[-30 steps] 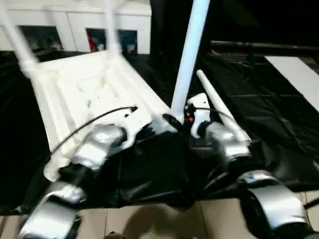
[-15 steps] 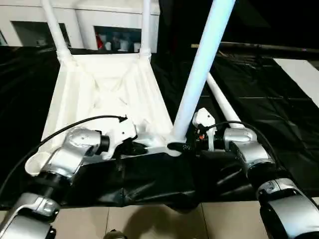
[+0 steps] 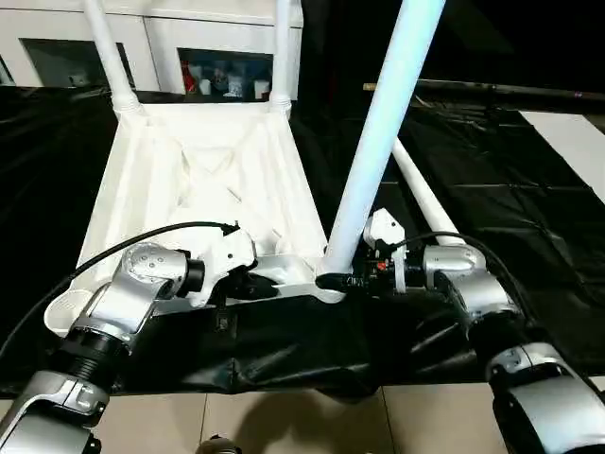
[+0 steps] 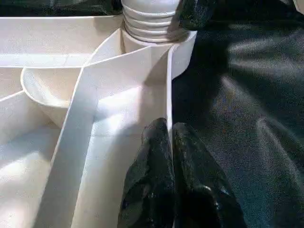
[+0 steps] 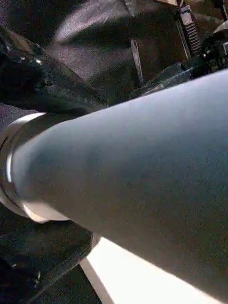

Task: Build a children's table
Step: Rotate leg to tighten

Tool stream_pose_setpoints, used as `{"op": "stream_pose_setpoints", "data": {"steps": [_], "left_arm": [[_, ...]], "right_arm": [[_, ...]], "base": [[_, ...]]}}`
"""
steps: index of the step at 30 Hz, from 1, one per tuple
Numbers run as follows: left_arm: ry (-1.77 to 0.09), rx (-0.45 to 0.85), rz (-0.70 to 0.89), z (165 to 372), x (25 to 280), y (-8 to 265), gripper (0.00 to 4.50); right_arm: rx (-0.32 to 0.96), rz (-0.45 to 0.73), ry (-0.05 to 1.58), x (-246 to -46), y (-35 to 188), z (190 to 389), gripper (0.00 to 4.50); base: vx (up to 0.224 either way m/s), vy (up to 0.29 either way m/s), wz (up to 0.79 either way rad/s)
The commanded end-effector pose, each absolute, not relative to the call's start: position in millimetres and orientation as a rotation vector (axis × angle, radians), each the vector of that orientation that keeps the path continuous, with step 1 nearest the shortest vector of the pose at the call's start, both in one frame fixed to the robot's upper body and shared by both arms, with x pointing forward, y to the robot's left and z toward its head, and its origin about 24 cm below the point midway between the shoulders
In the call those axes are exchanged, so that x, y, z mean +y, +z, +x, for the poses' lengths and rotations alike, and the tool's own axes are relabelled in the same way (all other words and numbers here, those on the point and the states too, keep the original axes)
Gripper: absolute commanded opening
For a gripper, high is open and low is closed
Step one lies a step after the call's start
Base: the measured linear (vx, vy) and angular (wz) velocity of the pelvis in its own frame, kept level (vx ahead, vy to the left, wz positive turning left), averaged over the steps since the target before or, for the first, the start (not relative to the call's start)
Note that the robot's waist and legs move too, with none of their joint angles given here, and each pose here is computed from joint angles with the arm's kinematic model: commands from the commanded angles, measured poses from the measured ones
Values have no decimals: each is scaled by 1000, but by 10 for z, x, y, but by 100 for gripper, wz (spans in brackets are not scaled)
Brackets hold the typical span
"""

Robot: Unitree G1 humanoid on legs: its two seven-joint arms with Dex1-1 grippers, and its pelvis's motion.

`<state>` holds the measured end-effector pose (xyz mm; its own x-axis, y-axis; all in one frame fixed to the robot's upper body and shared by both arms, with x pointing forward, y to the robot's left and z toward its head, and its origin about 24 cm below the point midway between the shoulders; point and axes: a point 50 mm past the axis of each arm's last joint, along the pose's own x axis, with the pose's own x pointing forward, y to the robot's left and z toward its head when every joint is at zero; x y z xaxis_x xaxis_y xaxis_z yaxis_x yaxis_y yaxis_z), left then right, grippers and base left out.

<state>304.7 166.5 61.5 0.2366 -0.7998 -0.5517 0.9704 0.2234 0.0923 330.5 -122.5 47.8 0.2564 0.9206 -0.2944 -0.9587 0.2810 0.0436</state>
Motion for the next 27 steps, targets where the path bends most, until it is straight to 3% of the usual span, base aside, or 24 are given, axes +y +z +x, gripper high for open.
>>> {"op": "stream_pose_setpoints", "data": {"steps": [1,4,6,12,16,21,24,27], "left_arm": [[-1311,445,448,3022,1599,575,0],[-1194,453,469,3109,1600,542,0],[-1021,444,438,3261,1549,534,0],[-747,448,350,3483,1320,535,0],[-706,446,330,3521,1100,507,0],[-742,442,351,3509,1055,506,0],[-788,434,373,3488,1075,516,0],[-842,418,387,3466,1097,528,0]], "right_arm": [[279,-163,1172,-1264,451,3354,267],[274,-148,942,-1261,387,3462,265],[303,18,655,-1218,322,3569,264],[348,68,359,-1000,239,3624,264],[341,98,305,-761,278,3640,264],[317,122,339,-667,352,3668,264],[262,122,425,-668,416,3677,336],[225,94,470,-783,457,3694,344]], "base": [[0,0,0],[0,0,0],[0,0,0],[0,0,0],[0,0,0],[0,0,0],[0,0,0],[0,0,0]]}}
